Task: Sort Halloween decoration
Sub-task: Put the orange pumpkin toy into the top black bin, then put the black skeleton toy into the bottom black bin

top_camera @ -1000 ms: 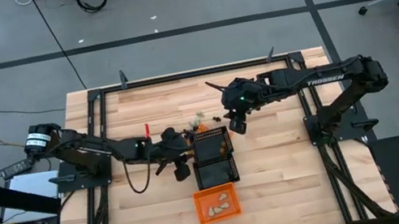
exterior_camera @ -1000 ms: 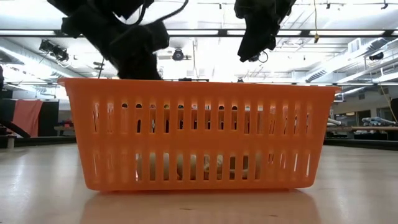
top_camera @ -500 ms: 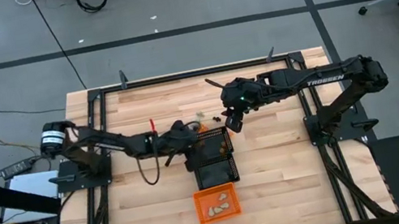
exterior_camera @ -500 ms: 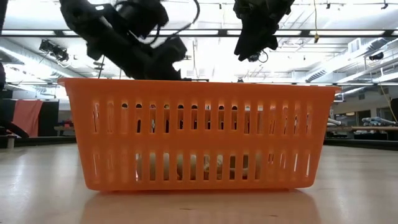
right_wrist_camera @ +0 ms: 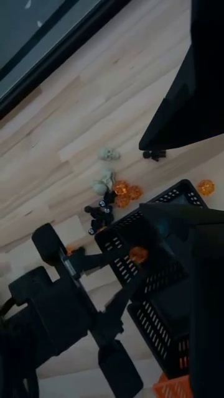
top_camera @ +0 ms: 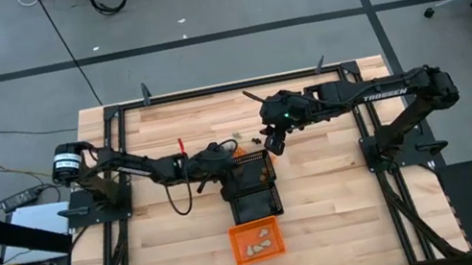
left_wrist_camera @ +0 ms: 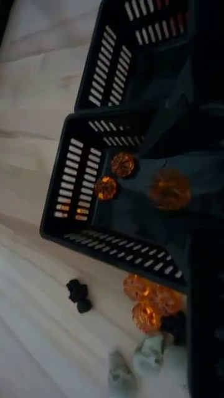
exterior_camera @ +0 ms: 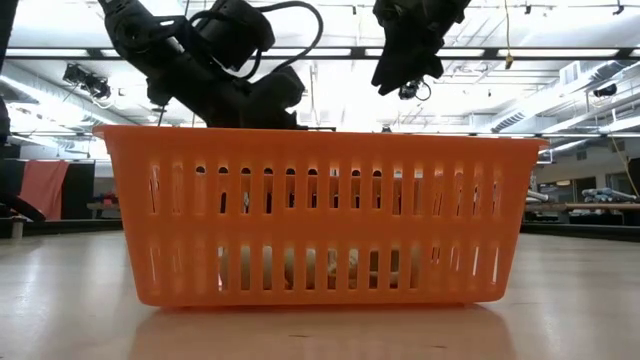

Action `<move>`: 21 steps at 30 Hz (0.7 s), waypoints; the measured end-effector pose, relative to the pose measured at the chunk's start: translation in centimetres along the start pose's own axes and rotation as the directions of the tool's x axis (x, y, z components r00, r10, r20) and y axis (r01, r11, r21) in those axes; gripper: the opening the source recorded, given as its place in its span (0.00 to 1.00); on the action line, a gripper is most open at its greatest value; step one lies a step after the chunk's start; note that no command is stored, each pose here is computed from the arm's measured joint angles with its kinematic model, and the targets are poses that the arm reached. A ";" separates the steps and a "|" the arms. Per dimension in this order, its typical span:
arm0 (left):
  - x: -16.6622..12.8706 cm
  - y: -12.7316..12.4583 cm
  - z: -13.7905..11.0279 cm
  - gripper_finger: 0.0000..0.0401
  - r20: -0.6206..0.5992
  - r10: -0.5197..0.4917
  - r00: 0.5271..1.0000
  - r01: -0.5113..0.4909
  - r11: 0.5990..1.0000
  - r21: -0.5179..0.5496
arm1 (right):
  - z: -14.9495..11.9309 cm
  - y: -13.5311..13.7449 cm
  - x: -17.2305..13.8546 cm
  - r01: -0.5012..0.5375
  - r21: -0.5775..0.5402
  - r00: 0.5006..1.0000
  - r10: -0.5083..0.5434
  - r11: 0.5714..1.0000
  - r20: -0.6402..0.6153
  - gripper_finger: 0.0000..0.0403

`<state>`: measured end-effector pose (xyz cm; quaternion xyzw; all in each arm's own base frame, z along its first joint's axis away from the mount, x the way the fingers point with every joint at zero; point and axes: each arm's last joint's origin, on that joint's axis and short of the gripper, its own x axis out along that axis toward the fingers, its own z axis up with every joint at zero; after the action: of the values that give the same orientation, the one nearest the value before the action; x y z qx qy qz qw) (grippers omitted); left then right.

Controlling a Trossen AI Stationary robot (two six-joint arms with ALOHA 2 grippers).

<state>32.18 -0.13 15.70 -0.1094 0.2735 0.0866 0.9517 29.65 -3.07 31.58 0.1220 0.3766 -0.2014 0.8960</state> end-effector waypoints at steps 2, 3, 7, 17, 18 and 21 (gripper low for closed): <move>0.0 0.0 0.0 0.43 -0.001 -0.005 1.000 0.005 1.000 0.000 | 0.0 -0.1 0.0 0.003 -0.015 1.000 -0.003 1.000 0.000 0.37; -0.1 0.1 0.1 0.45 -0.003 -0.005 1.000 0.005 1.000 -0.002 | 0.1 -0.2 0.0 0.006 -0.013 1.000 -0.006 1.000 0.000 0.37; -1.0 0.1 0.8 0.49 0.014 -0.006 1.000 0.006 1.000 -0.016 | 0.2 -0.8 0.2 0.021 0.001 1.000 -0.021 1.000 0.000 0.37; -3.8 4.0 2.1 0.48 -0.064 0.120 0.991 -0.120 0.993 -0.009 | 0.4 -1.6 0.3 0.035 0.002 0.999 -0.035 0.999 -0.004 0.37; -3.9 4.6 2.0 0.48 -0.087 0.138 0.987 -0.140 0.990 -0.018 | 0.4 -1.6 0.4 0.036 0.001 0.999 -0.036 0.999 -0.007 0.37; -4.0 6.0 1.9 0.48 -0.129 0.130 0.983 -0.137 0.990 -0.040 | 0.3 -1.6 0.5 0.036 -0.003 0.999 -0.036 0.999 -0.020 0.37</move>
<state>28.41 5.69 18.51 -0.1195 0.3376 0.1498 0.9216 29.46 -4.78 31.28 0.1160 0.3881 -0.2158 0.8884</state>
